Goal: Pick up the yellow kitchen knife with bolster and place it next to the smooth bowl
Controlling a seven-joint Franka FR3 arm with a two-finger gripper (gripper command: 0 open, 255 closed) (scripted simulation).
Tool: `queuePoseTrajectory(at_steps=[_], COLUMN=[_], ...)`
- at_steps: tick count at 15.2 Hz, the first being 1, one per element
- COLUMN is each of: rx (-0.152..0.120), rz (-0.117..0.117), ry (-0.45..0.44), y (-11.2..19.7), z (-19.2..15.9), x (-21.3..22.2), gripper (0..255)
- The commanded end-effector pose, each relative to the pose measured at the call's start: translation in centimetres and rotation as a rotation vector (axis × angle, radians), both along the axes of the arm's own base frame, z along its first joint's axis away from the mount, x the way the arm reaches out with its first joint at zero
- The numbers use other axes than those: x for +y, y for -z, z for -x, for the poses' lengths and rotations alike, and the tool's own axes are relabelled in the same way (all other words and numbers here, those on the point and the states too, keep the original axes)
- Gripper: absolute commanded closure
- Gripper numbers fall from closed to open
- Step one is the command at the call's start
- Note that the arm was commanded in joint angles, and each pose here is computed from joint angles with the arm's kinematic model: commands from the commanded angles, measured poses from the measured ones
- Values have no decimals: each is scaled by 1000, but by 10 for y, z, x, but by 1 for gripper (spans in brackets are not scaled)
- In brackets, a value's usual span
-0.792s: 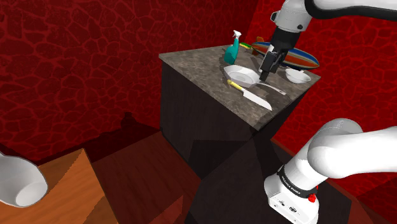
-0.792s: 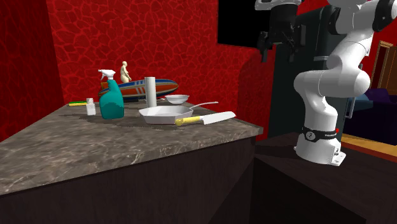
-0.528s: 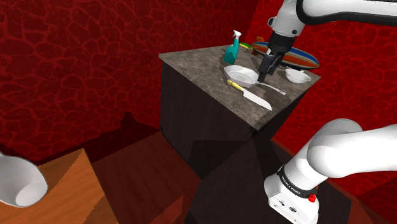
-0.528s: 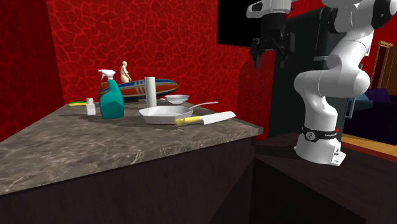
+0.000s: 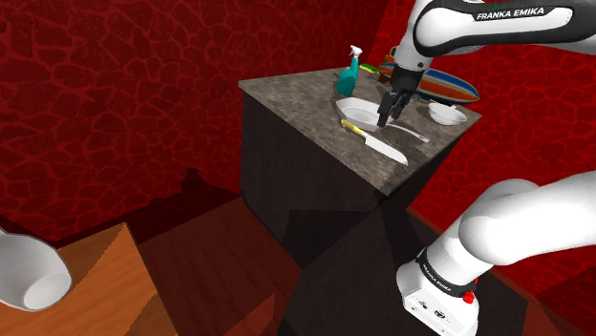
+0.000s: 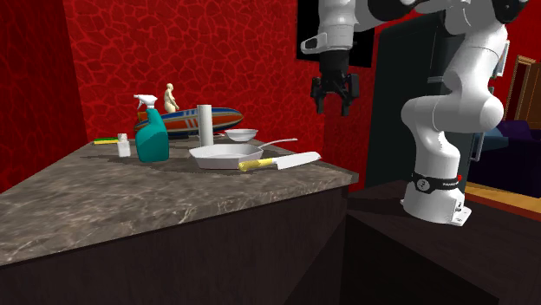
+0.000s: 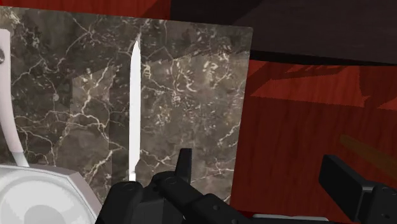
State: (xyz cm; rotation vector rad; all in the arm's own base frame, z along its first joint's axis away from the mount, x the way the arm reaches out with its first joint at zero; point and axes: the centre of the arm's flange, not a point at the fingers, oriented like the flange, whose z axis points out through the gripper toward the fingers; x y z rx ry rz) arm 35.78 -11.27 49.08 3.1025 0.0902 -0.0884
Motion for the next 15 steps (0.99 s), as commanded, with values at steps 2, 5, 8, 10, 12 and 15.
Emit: queuePoseTrajectory(at_steps=[2,5,8,10,12,15], rx=[8,17,26,32,38,44], rz=[-11,-24,-36,-44,-52,-60], ry=[11,22,33,41,48,55], y=[24,48,73,90,107,128], z=[-17,-33,-49,-59,-70,-78], x=[-31,-61,-90,-110,-129,-147], gripper=[0,0,0,0,0,0])
